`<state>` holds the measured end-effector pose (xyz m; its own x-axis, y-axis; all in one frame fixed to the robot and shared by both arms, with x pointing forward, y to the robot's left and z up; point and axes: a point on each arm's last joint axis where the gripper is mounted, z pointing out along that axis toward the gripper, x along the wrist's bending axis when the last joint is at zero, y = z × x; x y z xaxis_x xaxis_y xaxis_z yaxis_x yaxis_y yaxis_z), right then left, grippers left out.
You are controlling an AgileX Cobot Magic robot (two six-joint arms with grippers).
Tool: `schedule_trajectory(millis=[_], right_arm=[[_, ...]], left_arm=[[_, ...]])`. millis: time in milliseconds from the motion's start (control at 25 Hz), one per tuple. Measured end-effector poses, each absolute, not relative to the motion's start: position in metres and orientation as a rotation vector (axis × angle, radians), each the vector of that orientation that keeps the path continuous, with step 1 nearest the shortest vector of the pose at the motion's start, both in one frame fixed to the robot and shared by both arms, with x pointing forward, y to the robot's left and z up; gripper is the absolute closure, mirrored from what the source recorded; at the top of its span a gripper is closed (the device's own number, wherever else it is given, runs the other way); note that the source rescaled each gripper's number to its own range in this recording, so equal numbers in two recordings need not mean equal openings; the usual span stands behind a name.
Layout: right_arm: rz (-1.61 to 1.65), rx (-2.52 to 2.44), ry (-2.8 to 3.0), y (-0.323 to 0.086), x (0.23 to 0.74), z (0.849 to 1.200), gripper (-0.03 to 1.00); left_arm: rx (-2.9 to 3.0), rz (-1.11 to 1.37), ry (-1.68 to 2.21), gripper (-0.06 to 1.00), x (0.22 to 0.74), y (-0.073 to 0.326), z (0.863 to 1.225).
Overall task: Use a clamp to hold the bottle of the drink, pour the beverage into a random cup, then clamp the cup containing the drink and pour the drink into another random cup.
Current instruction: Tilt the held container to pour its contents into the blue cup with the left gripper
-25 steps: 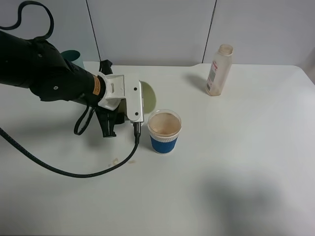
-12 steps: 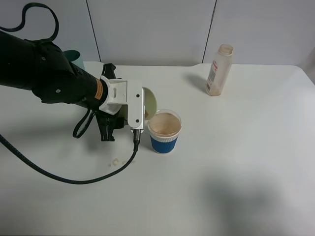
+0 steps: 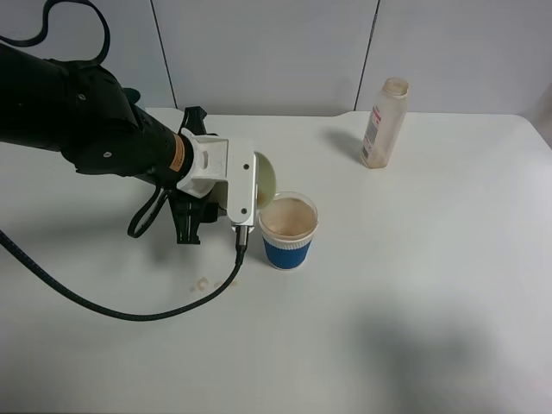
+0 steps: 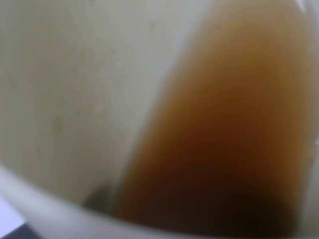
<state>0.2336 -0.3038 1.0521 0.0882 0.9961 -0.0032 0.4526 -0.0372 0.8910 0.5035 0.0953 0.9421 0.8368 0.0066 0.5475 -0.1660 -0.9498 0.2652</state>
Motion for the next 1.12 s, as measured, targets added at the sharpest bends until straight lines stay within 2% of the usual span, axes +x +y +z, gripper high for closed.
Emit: schedule_trajectory(millis=[1120], right_arm=[[0.896,1.600,1.467,-0.304,0.234,1.052,-0.03]], left_arm=[[2.742,0.852,-0.234,0.91,0.498,0.078,0.953]])
